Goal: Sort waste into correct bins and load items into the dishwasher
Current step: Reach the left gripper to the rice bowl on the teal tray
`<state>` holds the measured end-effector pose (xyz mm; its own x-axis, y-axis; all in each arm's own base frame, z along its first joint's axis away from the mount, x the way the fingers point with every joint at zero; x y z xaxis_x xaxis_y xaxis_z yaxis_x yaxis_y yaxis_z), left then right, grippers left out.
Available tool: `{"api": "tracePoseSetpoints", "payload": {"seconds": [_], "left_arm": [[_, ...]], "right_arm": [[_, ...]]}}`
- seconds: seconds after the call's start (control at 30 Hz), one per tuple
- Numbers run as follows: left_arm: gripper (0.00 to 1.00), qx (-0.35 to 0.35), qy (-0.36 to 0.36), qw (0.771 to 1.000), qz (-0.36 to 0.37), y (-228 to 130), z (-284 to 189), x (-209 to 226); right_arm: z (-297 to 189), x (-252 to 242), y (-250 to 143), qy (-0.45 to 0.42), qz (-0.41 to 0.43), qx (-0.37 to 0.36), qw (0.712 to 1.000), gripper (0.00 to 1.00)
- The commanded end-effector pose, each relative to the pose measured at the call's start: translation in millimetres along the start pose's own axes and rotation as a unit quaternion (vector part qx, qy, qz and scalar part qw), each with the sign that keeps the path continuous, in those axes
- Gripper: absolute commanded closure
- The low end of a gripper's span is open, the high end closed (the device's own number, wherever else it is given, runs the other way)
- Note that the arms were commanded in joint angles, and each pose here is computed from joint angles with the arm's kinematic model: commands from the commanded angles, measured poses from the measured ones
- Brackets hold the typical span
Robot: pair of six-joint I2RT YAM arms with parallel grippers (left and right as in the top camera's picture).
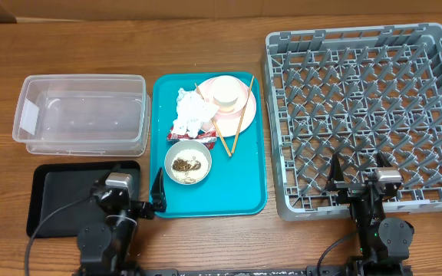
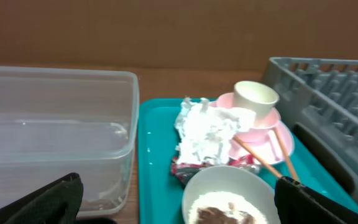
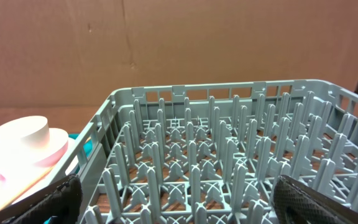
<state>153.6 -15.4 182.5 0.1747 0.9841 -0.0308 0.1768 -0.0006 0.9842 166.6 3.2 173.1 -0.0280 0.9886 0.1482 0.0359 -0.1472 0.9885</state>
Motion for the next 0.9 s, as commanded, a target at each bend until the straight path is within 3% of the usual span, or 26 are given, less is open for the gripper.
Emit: {"api": "tracePoseSetpoints", "payload": {"seconds": [0.0,0.1,0.27,0.47,0.67,0.77,0.83,0.87], "left_arm": [[0.0,-0.019,-0.025,0.999,-0.008,56,-20,-8],[0.0,0.01,-0.044,0.999,-0.004,84,-24,-12],[0.0,0.133,-0.047,0.99,-0.022,126,-13,-10],[0.0,0.32,-0.055,0.943,-0.073,156,10,-8],[0.0,0.431,-0.058,0.895,-0.103,150,44,-2],[0.0,0.459,-0.094,0.877,-0.105,139,60,-4],[0.06,0.486,-0.093,0.862,-0.111,130,65,-3],[0.13,0.498,-0.092,0.855,-0.115,126,67,-2]], "right_arm": [[0,0,-1,0.0,0.0,-0.004,1.0,0.0],[0,0,-1,0.0,0.0,-0.004,1.0,0.0],[0,0,-1,0.0,0.0,-0.004,1.0,0.0],[0,0,-1,0.0,0.0,-0.004,1.0,0.0],[0,0,-1,0.0,0.0,-0.004,1.0,0.0],[0,0,-1,0.0,0.0,-0.004,1.0,0.0],[0,0,-1,0.0,0.0,-0.004,1.0,0.0],[0,0,-1,0.0,0.0,-0.004,1.0,0.0]]}}
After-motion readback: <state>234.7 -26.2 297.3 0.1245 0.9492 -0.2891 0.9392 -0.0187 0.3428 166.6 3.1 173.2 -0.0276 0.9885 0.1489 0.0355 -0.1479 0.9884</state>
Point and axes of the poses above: each gripper's point midway between its finger pads, its own z axis out along the fingers, its own x axis along the line the jaws close on, y = z × x, the point moved 8 cm from there along -z, back along the fingers, and after that the axes turned 6 degrees about z, right-handed, at the moved point
